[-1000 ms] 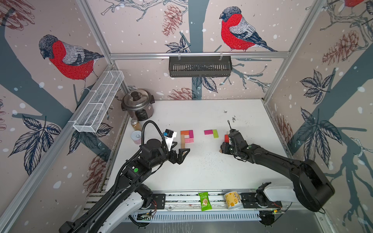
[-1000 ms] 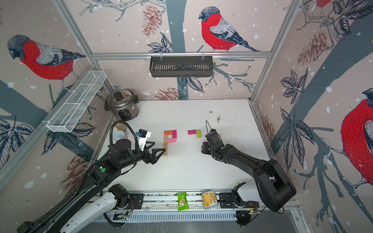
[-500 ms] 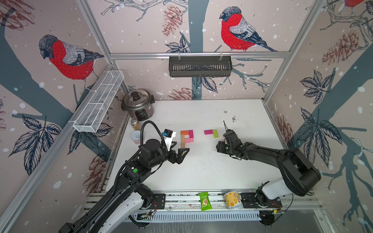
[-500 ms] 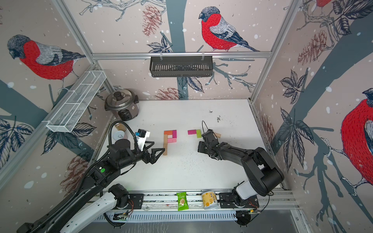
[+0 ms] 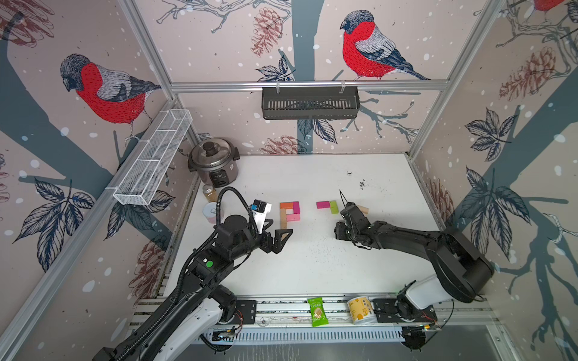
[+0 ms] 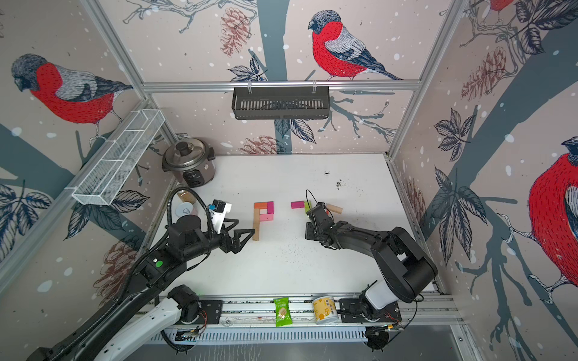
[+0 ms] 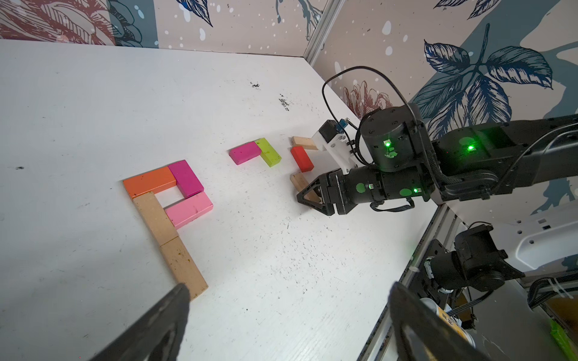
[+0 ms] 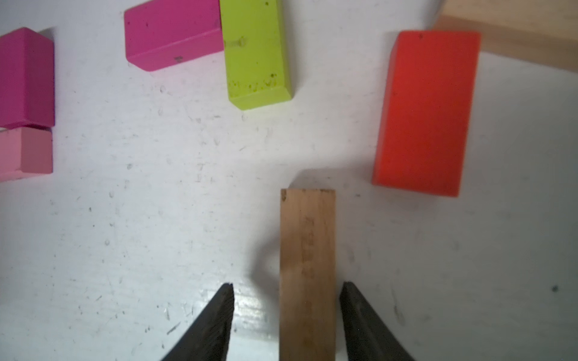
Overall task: Assemble the letter p with building blocks
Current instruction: Pick up the building block from the center of the board.
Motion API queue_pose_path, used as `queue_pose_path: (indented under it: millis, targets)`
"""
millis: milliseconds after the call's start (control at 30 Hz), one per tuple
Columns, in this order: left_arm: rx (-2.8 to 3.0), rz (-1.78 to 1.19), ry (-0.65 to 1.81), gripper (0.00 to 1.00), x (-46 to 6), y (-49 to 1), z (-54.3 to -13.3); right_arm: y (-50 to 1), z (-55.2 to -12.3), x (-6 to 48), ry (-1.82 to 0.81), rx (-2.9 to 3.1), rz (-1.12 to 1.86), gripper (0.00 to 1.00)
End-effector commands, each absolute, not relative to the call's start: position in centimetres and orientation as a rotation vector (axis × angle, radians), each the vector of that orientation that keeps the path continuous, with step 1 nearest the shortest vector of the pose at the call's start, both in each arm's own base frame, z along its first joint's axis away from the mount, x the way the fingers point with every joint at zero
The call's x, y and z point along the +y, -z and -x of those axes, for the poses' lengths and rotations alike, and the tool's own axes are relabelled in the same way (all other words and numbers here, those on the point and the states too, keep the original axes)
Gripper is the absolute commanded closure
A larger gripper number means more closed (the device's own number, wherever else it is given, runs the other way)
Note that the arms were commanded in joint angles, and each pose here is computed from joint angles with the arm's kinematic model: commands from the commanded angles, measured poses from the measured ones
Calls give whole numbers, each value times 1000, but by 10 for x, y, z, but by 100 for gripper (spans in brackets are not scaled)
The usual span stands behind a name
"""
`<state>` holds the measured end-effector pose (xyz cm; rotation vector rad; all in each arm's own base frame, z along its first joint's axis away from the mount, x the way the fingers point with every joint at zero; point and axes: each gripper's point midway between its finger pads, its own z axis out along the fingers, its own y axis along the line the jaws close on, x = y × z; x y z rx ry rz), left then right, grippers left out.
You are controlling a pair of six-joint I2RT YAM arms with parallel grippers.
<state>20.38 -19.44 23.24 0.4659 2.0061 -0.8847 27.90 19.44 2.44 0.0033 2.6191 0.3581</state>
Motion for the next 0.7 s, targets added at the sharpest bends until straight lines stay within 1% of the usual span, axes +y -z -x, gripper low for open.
queue_pose_path:
  millis: [0,333,600,667]
  targets:
    - [1971,-473,909,2,-197,-240,-205,-20,-268,184,-283,2639,-4,44]
    - [1969,-471,916,2,-197,-240,-205,-16,-265,183,-283,2643,-10,49]
    - [1968,-471,917,2,-197,-240,-205,-14,-265,185,-289,2652,-5,60]
    - [1965,-471,918,3,-197,-241,-205,-13,-264,184,-285,2652,-4,61]
